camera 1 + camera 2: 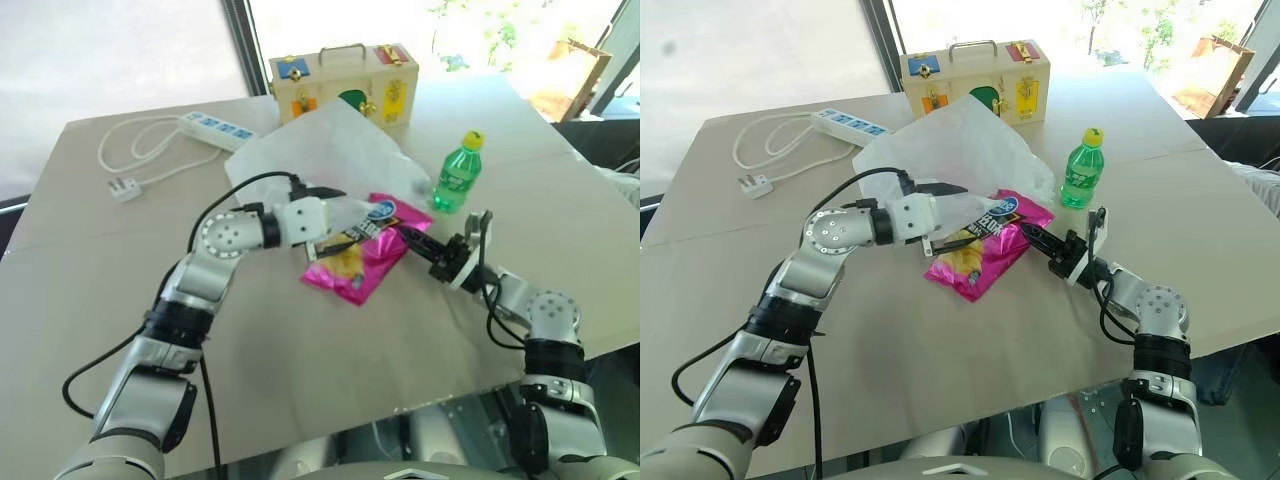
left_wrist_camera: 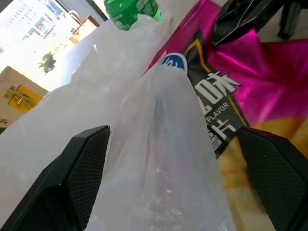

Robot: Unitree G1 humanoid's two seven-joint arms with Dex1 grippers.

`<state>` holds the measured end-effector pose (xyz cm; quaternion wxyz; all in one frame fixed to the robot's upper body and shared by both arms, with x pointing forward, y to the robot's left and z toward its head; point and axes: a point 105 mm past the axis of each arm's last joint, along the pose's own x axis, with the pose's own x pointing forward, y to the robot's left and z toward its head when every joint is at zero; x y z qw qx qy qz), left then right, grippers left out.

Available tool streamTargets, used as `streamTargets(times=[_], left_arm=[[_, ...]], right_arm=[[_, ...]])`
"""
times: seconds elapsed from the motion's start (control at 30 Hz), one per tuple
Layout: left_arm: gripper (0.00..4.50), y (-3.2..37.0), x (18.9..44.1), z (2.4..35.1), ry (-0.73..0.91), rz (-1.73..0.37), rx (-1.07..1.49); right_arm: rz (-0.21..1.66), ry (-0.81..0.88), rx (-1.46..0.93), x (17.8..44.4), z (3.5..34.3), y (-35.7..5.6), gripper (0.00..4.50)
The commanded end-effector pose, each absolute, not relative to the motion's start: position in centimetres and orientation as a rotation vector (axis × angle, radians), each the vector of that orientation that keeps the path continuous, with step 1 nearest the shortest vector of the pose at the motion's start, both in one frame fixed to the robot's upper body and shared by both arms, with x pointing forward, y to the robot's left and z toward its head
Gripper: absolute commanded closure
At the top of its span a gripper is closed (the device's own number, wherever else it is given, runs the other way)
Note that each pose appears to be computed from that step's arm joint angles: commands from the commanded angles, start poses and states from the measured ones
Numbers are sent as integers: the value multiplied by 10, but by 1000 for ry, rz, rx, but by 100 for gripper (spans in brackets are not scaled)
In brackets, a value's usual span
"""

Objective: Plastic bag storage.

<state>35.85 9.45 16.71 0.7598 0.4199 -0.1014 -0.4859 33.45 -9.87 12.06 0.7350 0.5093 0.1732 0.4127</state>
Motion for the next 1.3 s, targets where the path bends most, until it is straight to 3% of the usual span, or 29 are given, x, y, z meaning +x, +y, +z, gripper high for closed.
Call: streamTargets(times=[0.03,0.1,0.3,0.37,0.5,0.6,0.8,0.93,1.13,1.2,1.3], left_arm=[[27,91,361,173,-253,-1041,899],[78,91,363,177,-260,-1027,870],[367,92,367,185,-264,-982,804],[441,93,368,186,-263,-971,799],[441,96,368,191,-280,-945,777],[441,103,357,224,-392,-909,517],[441,129,298,258,-562,-946,207],[441,133,270,235,-482,-1013,204],[441,141,237,194,-320,-1141,252],[441,144,237,184,-285,-1132,320],[441,149,263,185,-317,-967,465]], right_arm=[[940,325,1114,335,134,-99,450],[936,324,1114,335,133,-100,450],[930,325,1117,334,131,-100,450],[930,325,1119,335,131,-99,450],[931,323,1119,336,132,-98,450],[928,321,1118,337,132,-98,450],[951,311,1139,330,139,-93,450],[1005,329,1146,326,144,-82,450],[1010,392,1182,345,145,-84,450],[996,422,1176,353,141,-89,450],[995,450,1148,359,140,-93,450]])
